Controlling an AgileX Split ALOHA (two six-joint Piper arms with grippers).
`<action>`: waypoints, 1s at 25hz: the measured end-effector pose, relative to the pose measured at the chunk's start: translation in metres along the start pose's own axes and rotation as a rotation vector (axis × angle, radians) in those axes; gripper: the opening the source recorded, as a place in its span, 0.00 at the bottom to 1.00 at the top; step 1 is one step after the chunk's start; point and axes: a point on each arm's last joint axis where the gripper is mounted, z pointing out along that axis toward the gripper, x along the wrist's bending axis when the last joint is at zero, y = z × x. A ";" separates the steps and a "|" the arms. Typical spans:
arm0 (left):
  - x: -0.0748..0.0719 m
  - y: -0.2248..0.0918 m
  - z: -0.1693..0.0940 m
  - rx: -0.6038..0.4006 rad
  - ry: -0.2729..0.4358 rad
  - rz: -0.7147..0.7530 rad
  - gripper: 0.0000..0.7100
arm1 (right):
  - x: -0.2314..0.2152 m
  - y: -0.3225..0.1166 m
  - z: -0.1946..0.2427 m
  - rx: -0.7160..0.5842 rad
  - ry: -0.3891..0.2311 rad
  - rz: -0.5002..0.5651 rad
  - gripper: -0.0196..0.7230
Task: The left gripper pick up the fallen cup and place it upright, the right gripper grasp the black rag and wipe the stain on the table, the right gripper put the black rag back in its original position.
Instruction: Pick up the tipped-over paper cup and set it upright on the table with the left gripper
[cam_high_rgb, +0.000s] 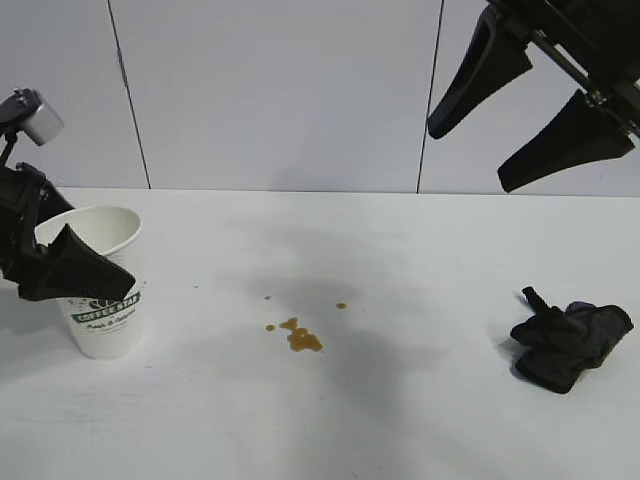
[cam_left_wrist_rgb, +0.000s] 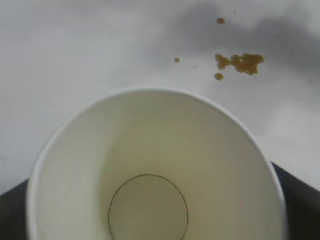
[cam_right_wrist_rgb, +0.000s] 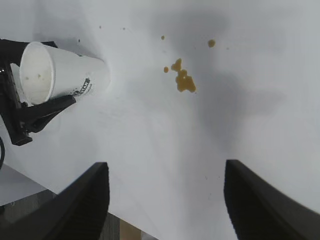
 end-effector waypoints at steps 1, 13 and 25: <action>-0.001 0.001 -0.003 0.008 0.002 0.004 0.93 | 0.000 0.000 0.000 -0.001 0.000 0.000 0.63; -0.011 0.013 -0.043 0.178 0.060 0.045 0.93 | 0.000 0.000 0.000 -0.003 0.000 0.000 0.63; -0.008 0.011 -0.044 0.205 0.095 0.029 0.93 | 0.000 0.000 0.000 0.000 0.001 0.001 0.63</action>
